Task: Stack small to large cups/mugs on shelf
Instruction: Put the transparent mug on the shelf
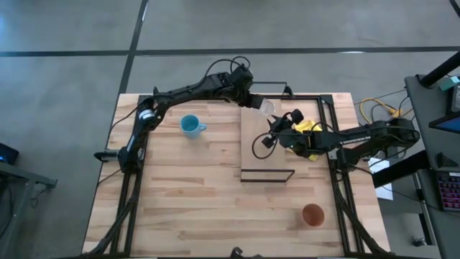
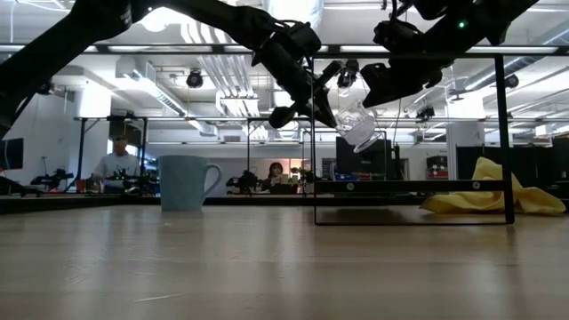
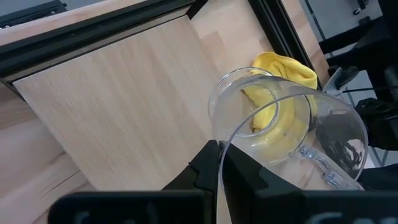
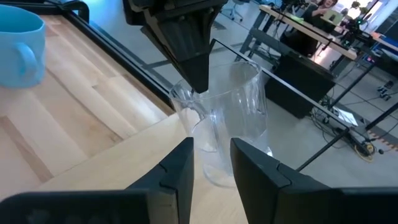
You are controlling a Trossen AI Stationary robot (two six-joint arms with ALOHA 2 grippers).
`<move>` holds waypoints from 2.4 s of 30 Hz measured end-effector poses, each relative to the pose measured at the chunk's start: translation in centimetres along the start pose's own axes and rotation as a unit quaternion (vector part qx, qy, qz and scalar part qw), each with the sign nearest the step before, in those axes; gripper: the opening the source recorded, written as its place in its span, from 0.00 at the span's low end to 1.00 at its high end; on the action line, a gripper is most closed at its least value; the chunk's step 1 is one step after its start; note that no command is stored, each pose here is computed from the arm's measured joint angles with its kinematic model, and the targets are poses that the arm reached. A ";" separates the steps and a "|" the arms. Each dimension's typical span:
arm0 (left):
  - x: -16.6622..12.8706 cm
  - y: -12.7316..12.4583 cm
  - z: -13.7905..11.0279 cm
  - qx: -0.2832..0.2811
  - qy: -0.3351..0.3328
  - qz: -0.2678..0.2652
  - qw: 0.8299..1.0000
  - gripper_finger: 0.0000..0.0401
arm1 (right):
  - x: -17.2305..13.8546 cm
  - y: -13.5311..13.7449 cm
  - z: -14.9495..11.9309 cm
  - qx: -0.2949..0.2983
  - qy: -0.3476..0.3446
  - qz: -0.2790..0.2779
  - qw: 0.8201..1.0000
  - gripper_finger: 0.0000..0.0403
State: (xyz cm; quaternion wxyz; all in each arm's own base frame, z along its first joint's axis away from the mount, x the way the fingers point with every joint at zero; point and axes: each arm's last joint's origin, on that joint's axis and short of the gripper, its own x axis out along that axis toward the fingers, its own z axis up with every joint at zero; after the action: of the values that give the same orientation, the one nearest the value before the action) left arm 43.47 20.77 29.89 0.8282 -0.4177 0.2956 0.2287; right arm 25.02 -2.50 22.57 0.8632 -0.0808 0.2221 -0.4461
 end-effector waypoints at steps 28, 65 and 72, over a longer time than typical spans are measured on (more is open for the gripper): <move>-0.2 0.2 0.3 -0.001 0.005 -0.011 1.000 0.00 | 0.7 -0.6 0.2 -0.009 0.004 0.008 1.000 0.25; -0.2 0.5 1.6 0.096 -0.042 -0.033 0.994 0.17 | 1.1 -0.7 -1.1 0.077 0.010 -0.005 0.997 0.03; -0.8 0.3 2.4 0.100 -0.068 -0.042 0.992 0.22 | 1.6 -1.2 -3.2 0.114 0.023 -0.019 0.993 0.03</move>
State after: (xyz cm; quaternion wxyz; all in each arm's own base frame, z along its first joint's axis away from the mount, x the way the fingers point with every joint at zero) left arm 43.40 22.83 31.42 0.8927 -0.3286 0.2425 0.1904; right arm 23.51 -4.32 19.58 0.8529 0.0241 0.1874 -0.4867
